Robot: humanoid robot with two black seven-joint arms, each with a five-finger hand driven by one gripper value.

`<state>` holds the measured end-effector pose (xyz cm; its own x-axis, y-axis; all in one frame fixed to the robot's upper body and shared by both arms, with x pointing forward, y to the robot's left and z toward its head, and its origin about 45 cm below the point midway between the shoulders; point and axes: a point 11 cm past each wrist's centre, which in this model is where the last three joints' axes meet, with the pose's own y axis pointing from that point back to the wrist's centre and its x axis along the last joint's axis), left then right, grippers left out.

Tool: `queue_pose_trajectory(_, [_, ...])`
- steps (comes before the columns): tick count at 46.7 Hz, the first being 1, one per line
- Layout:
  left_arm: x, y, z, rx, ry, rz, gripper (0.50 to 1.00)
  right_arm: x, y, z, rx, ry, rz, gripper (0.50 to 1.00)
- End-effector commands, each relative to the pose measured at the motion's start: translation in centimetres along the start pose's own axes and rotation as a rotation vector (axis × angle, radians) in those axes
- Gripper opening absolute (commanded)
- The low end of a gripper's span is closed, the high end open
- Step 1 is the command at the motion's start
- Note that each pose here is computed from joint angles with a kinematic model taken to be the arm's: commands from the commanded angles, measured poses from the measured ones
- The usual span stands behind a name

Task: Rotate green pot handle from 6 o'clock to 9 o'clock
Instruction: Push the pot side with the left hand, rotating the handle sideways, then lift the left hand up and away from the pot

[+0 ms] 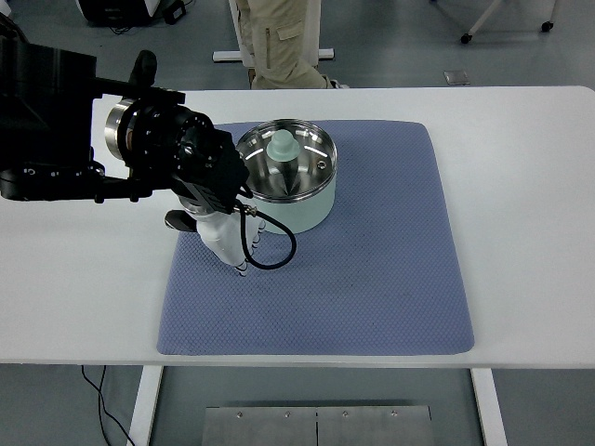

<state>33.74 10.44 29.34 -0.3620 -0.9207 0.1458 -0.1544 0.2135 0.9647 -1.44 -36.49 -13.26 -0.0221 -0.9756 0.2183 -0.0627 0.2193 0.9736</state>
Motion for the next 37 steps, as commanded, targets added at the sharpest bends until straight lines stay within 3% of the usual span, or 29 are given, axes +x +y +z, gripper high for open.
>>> queue_pose_trajectory(1, [1.5, -0.1, 0.3, -0.027, 0.046, 0.077, 1.000, 0.0, 0.0, 0.0, 0.001, 0.000, 0.000, 1.000])
queue_pose_trajectory(9, [5.7, 1.2, 0.3, -0.094, 0.194, 0.269, 1.000, 0.0, 0.0, 0.0, 0.001, 0.000, 0.000, 1.000])
queue_pose_trajectory(21, [10.2, 5.5, -1.8, -0.182, 0.447, 0.559, 1.000, 0.0, 0.0, 0.0, 0.001, 0.000, 0.000, 1.000])
queue_pose_trajectory(28, [10.2, 7.8, -4.8, -0.202, 0.637, 0.718, 1.000, 0.0, 0.0, 0.0, 0.001, 0.000, 0.000, 1.000])
queue_pose_trajectory(37, [8.1, 9.6, -8.4, -0.215, 0.888, 0.899, 1.000, 0.0, 0.0, 0.0, 0.001, 0.000, 0.000, 1.000])
